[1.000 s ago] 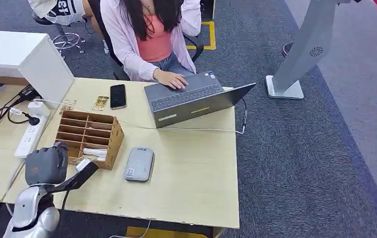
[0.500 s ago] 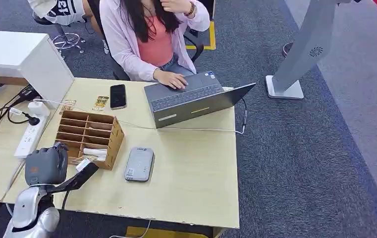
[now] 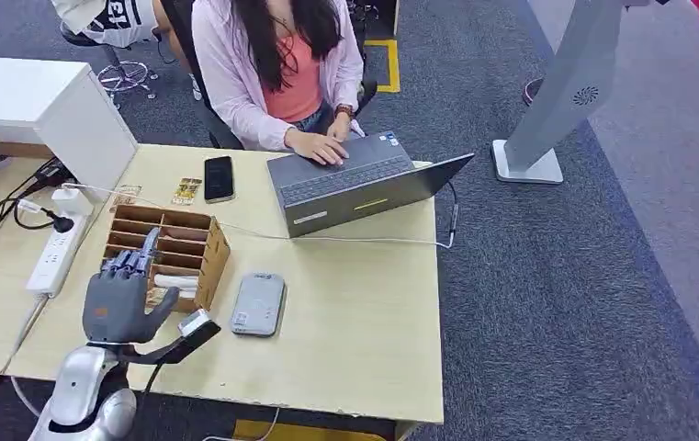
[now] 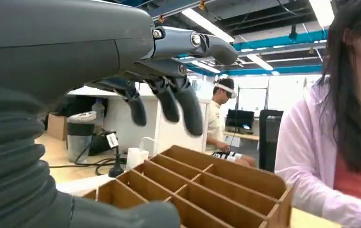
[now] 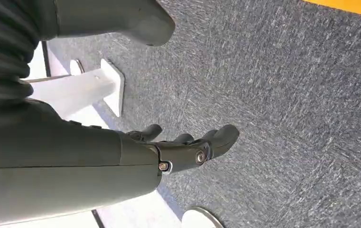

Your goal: Pass the card to the sensor for recognition and then transmit it.

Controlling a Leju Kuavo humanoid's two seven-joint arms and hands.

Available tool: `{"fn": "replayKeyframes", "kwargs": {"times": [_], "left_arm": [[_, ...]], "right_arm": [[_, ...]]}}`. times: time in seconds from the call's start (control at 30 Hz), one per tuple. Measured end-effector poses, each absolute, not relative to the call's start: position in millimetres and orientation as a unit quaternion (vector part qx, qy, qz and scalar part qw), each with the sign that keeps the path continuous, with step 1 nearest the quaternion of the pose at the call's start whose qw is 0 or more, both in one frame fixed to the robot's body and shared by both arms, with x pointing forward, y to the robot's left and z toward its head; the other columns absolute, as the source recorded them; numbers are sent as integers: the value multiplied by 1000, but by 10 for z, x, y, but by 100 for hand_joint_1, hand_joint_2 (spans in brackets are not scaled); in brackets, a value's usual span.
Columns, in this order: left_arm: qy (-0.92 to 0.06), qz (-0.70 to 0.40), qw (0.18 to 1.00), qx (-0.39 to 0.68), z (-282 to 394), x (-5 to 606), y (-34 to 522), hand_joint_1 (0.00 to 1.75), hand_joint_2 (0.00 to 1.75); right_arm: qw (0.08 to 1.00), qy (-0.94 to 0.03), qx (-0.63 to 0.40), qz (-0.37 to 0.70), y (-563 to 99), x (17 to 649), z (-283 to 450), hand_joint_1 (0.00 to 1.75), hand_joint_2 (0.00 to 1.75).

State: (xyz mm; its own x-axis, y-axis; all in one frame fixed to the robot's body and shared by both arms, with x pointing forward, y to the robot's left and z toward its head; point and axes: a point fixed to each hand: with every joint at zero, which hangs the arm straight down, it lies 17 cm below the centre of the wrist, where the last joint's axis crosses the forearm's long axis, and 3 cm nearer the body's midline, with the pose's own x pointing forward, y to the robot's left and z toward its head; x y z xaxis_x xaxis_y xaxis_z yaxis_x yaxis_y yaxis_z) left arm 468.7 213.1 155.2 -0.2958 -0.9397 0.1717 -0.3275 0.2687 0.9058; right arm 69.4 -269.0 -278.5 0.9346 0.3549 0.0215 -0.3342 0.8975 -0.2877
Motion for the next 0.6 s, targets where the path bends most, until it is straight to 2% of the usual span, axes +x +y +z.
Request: {"fn": "replayKeyframes", "kwargs": {"times": [0.23,0.43,0.6], "left_arm": [[-720,-376,355,463,1760,4631,2080,0,175],[-618,-460,469,431,1049,4803,2233,0,175],[-586,-484,490,427,797,4815,2350,0,175]], "right_arm": [[973,-38,-140,178,-2668,704,-2783,0,175],[974,-41,-139,177,-2656,718,-2782,0,175],[974,-42,-137,178,-2650,721,-2782,0,175]]}}
